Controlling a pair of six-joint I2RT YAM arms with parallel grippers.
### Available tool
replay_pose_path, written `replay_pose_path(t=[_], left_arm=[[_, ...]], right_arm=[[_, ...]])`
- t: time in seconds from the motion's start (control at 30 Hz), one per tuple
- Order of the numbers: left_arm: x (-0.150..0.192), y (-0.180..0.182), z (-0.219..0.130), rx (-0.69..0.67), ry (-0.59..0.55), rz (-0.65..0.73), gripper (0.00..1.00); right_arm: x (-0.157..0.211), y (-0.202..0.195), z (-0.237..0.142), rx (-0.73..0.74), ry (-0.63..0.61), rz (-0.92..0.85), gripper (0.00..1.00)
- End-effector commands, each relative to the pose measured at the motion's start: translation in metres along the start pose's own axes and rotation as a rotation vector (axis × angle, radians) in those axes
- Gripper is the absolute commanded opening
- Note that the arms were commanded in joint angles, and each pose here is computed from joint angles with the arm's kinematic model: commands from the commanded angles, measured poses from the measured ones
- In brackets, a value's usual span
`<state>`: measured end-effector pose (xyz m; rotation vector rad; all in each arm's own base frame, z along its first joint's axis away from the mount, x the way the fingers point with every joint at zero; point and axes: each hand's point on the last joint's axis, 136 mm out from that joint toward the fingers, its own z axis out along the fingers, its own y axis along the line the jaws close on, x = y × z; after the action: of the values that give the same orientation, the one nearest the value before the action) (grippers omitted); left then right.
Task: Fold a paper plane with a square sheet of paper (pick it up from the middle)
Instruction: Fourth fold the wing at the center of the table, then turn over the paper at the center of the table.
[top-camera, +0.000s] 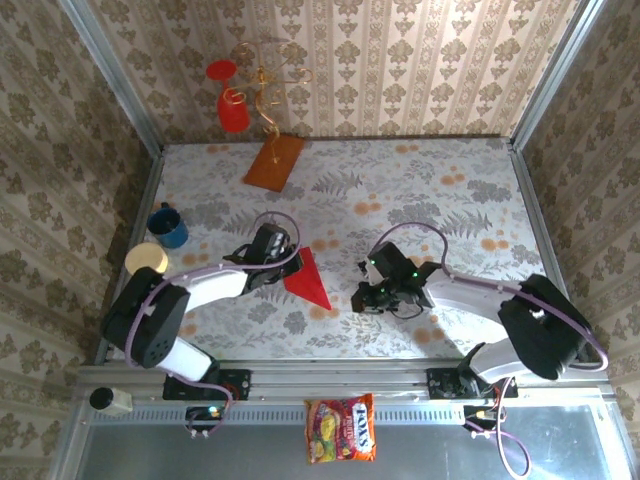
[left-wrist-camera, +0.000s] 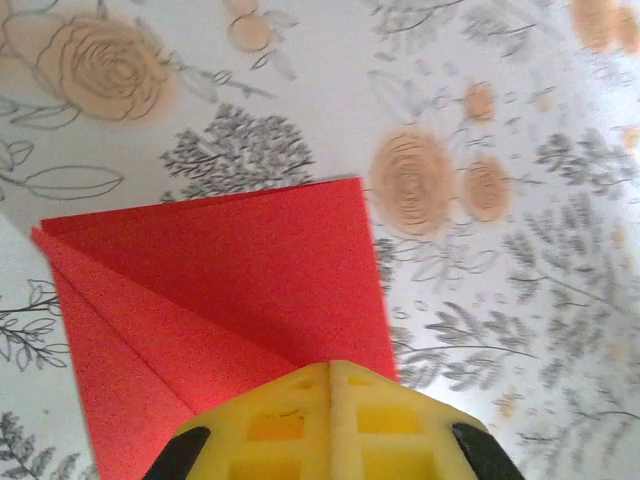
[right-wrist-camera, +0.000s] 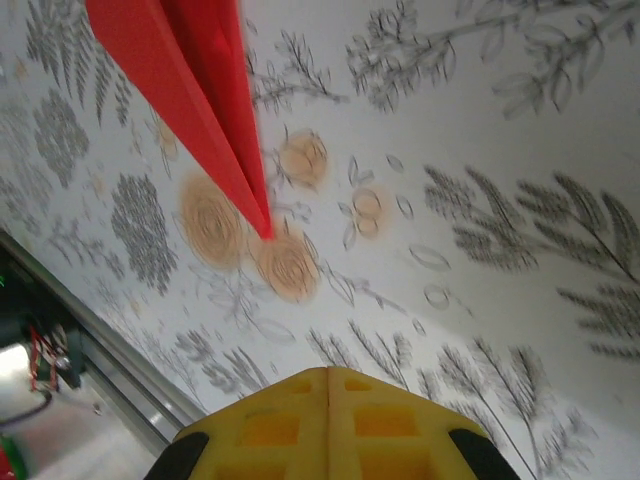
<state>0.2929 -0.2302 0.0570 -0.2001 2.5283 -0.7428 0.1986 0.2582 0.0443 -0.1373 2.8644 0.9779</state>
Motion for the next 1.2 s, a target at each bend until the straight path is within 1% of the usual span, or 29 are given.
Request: replay_pose_path(t=[0.0, 0.2, 0.4, 0.6, 0.9, 1.17], left_arm=[[0.003, -0.009, -0.010, 0.032, 0.024, 0.028, 0.00], [0.011, 0.000, -0.006, 0.024, 0.038, 0.041, 0.00], [0.011, 0.010, 0.011, 0.002, 0.050, 0.057, 0.00], [0.013, 0.025, 0.027, -0.039, 0.067, 0.062, 0.00], [0.031, 0.051, 0.041, -0.066, 0.104, 0.039, 0.00], [0.035, 0.058, 0.039, -0.067, 0.105, 0.029, 0.00]], right_arm=[[-0.011, 0.015, 0.010, -0.073, 0.000, 0.058, 0.05], [-0.020, 0.026, 0.021, -0.113, 0.001, 0.070, 0.15], [-0.020, 0.032, 0.032, -0.118, 0.014, 0.063, 0.22], [-0.025, 0.029, 0.042, -0.103, 0.011, 0.062, 0.32], [-0.035, 0.037, 0.054, -0.147, 0.004, 0.054, 0.35], [-0.053, 0.043, 0.056, -0.184, -0.026, 0.081, 0.37]])
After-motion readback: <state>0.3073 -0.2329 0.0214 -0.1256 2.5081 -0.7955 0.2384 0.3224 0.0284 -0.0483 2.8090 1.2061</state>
